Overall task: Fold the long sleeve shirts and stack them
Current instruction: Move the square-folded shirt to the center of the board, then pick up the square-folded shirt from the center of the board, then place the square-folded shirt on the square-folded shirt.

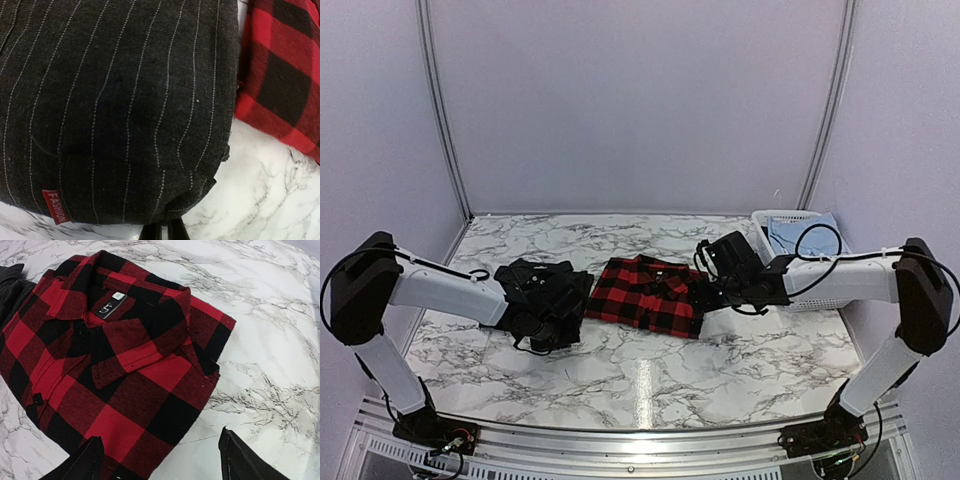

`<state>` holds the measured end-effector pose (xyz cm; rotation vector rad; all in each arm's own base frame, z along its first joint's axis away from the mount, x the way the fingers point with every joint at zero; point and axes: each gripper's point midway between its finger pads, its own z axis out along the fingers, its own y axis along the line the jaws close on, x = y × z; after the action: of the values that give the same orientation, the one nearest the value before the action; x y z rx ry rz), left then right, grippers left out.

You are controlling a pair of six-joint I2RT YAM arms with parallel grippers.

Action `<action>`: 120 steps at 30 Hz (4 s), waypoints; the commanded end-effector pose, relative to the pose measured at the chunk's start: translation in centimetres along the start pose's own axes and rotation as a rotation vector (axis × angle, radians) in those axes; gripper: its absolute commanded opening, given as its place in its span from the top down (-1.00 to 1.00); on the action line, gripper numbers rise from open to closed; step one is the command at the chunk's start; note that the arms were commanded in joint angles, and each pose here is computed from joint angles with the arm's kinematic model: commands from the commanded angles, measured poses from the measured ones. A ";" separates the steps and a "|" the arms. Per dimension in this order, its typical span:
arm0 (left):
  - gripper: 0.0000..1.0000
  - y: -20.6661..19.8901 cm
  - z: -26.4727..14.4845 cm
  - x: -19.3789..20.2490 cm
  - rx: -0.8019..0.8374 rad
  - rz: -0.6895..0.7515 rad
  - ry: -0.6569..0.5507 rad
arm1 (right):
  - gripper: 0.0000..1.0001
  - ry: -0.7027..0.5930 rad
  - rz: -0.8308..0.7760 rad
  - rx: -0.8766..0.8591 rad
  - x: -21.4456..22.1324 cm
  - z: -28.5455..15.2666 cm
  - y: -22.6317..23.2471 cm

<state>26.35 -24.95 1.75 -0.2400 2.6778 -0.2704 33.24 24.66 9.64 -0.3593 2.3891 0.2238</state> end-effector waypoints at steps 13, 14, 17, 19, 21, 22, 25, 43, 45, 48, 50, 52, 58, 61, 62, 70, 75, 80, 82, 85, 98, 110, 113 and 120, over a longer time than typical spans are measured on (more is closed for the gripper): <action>0.06 -6.3 -3.8 4.7 0.228 0.173 0.185 | -0.59 0.016 0.129 -0.128 -0.5 0.3 -0.4; 0.04 -6.4 -4.3 5.2 0.249 0.191 0.212 | -0.60 0.022 0.150 -0.129 -0.4 0.6 -0.7; -0.03 -6.9 -5.7 5.0 0.290 0.228 0.212 | -0.61 0.037 0.205 -0.116 0.1 1.3 -1.4; -0.07 -7.4 -6.7 4.1 0.306 0.254 0.182 | -0.60 0.059 0.247 -0.115 1.0 2.1 -1.5; -0.10 -8.0 -7.3 3.0 0.316 0.273 0.153 | -0.56 0.073 0.282 -0.116 1.6 2.7 -1.5; -0.11 -8.3 -7.4 2.5 0.322 0.277 0.144 | -0.53 0.082 0.303 -0.139 2.0 2.9 -1.1; -0.11 -8.7 -7.5 1.3 0.336 0.280 0.129 | -0.44 0.080 0.367 -0.146 2.7 3.1 -1.2; -0.18 -9.3 -6.5 -5.4 0.348 0.273 0.051 | 1.00 0.155 0.301 -0.094 3.7 5.1 -3.8; -0.18 -9.4 -5.9 -5.6 0.343 0.281 0.055 | 1.00 0.157 0.281 -0.081 3.8 4.6 -5.2; -0.19 -10.3 -4.6 -6.0 0.352 0.290 0.061 | 1.00 0.162 0.251 -0.086 3.8 4.4 -5.9; -0.20 -10.9 -3.4 -6.5 0.354 0.289 0.064 | 1.00 0.181 0.230 -0.105 3.7 4.8 -5.6; -0.20 -11.4 -2.1 -7.0 0.363 0.277 0.071 | 1.00 0.208 0.215 -0.122 3.9 5.2 -5.2; -0.19 -12.8 2.0 -8.2 0.367 0.244 0.084 | 1.00 0.191 0.236 -0.109 3.3 5.0 -5.4; -0.18 -12.9 3.6 -8.9 0.339 0.229 0.073 | 1.00 0.186 0.239 -0.094 2.9 4.8 -5.6; -0.18 -12.7 4.0 -9.0 0.324 0.227 0.067 | 1.00 0.185 0.240 -0.090 2.7 4.7 -5.7; -0.16 -12.0 7.0 -7.8 0.283 0.218 0.107 | 1.00 0.136 0.267 -0.049 1.6 3.8 -6.4; 0.16 -12.9 7.0 -7.6 0.322 0.207 0.109 | 1.00 0.137 0.289 -0.082 1.5 4.0 -5.4; 0.60 -14.4 6.6 -7.3 0.378 0.184 0.118 | 1.00 0.111 0.281 -0.092 0.4 3.6 -4.2; 0.75 -15.0 6.3 -7.2 0.400 0.178 0.119 | 1.00 0.094 0.276 -0.099 -0.3 3.2 -3.6; 0.97 -15.8 5.0 -7.7 0.430 0.176 0.094 | 1.00 0.080 0.259 -0.109 -1.0 2.7 -2.6; 1.00 -16.5 -4.7 -12.5 0.501 0.188 -0.093 | 1.00 -0.025 0.219 -0.167 -6.1 -1.3 2.0; 1.00 -8.8 -12.0 -14.5 0.405 0.159 -0.209 | 1.00 -0.088 0.176 -0.298 -9.9 -3.8 11.7; 1.00 -4.9 -13.3 -15.1 0.326 0.130 -0.253 | 1.00 -0.092 0.160 -0.355 -10.4 -3.7 15.5; 1.00 4.5 -13.9 -15.6 0.163 0.062 -0.275 | 1.00 -0.111 0.125 -0.466 -11.0 -2.4 24.4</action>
<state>34.22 -19.80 20.19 -0.0957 2.3460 -0.5383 32.45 44.70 18.12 -0.3999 2.3187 0.7327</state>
